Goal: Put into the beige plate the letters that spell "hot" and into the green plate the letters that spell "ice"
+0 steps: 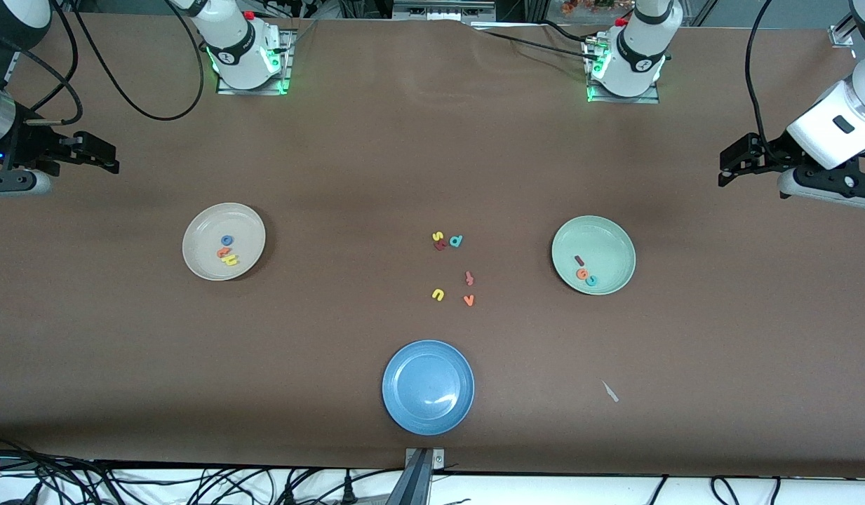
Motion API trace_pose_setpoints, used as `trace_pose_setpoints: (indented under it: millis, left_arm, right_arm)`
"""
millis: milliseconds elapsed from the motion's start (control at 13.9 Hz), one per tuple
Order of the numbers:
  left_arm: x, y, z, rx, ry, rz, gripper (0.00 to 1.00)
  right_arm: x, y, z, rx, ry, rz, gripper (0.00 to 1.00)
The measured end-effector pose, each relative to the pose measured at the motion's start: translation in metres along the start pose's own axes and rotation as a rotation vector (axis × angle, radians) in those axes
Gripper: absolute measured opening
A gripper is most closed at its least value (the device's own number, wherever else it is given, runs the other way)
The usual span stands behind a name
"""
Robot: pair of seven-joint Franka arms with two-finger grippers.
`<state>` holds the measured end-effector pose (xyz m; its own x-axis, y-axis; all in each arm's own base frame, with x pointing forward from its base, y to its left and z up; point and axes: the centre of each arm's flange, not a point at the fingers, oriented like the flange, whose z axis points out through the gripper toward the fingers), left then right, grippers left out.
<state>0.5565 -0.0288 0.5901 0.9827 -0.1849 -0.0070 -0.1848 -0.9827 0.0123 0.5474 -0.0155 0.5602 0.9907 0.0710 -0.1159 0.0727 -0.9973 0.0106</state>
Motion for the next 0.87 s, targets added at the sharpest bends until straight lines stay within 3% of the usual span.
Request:
trace_pose_setpoints:
  millis: [865]
  left_arm:
    - [-0.0001, 0.0000, 0.0001, 0.000, -0.001, -0.002, 1.00]
  right_arm:
    - [0.0010, -0.0013, -0.0033, 0.013, 0.013, 0.005, 1.00]
